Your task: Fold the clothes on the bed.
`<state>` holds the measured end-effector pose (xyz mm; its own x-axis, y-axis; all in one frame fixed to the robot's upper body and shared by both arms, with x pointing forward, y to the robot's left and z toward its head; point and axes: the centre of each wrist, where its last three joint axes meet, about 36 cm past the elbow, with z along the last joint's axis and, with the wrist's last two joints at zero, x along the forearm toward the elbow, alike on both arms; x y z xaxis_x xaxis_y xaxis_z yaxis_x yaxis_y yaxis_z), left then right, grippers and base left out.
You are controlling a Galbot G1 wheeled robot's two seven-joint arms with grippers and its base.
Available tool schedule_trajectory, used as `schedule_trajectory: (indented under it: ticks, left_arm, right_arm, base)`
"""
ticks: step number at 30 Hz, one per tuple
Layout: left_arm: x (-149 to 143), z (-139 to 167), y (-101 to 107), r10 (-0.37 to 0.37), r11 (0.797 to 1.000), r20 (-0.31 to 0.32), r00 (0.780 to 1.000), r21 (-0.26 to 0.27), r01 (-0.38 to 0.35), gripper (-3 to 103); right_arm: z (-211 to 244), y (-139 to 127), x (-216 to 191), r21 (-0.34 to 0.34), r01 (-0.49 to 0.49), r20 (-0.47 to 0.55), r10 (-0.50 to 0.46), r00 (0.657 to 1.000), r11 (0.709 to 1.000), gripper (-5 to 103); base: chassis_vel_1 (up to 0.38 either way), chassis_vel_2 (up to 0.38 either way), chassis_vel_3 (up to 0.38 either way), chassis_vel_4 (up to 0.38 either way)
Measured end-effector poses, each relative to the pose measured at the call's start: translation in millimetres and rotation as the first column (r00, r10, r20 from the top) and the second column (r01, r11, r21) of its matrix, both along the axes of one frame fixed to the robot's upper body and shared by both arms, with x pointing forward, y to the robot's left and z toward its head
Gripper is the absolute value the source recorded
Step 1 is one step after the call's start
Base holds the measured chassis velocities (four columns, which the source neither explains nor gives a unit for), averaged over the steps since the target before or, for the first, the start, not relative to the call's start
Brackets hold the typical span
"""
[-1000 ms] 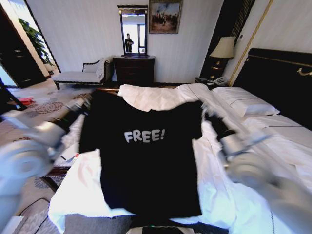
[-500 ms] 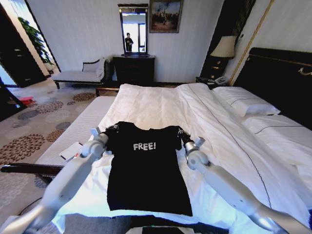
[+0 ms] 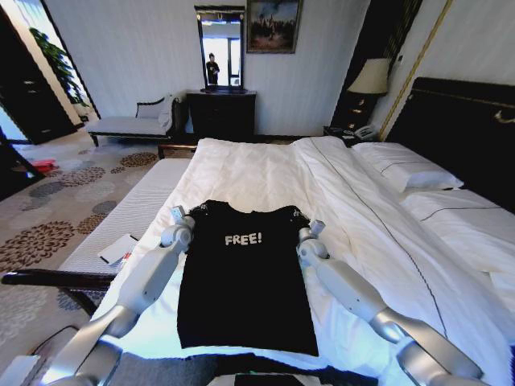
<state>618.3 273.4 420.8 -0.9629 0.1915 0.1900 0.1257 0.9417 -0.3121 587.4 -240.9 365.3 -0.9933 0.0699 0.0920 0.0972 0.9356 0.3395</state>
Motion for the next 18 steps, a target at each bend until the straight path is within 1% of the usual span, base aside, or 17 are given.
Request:
schedule_trajectory:
  ticks: [3,4,5,7,8,10,13,18]
  left_arm:
    - [3,-15,1,0.020,1.000,-0.024,1.000,0.012,-0.020,0]
    - [2,-26,3,0.031,0.999,-0.044,0.999,0.028,-0.030,0]
    - [2,-26,3,0.031,0.999,-0.044,0.999,0.028,-0.030,0]
    - [-1,-40,5,0.041,0.998,-0.069,0.997,0.050,-0.038,0]
    - [-1,-40,5,0.041,0.998,-0.069,0.997,0.050,-0.038,0]
    - [-6,-55,7,0.051,0.997,-0.094,0.994,0.057,-0.046,0]
    - [-10,-60,8,0.056,0.997,-0.103,0.993,0.055,-0.051,0]
    - [-11,-56,9,0.060,0.997,-0.091,0.994,0.050,-0.055,0]
  right_arm:
    - [-11,-3,1,-0.014,0.015,-0.028,-0.015,0.999,1.000,0]
    - [-19,-6,-2,-0.033,0.022,-0.058,-0.023,0.998,0.999,0]
    - [-19,-6,-2,-0.033,0.022,-0.058,-0.023,0.998,0.999,0]
    - [-32,-12,-7,-0.060,0.026,-0.091,-0.031,0.995,0.998,0]
    - [-32,-12,-7,-0.060,0.026,-0.091,-0.031,0.995,0.998,0]
    - [-46,-12,-13,-0.082,0.020,-0.116,-0.030,0.993,0.996,0]
    - [-51,-2,-15,-0.075,0.011,-0.123,-0.020,0.992,0.997,0]
    - [-51,7,-14,-0.067,0.007,-0.114,-0.015,0.993,0.998,0]
  base:
    - [0.000,0.000,0.000,0.000]
    - [0.000,0.000,0.000,0.000]
    - [0.000,0.000,0.000,0.000]
    - [0.000,0.000,0.000,0.000]
    - [0.000,0.000,0.000,0.000]
    - [0.000,0.000,0.000,0.000]
    - [0.000,0.000,0.000,0.000]
    - [0.000,0.000,0.000,0.000]
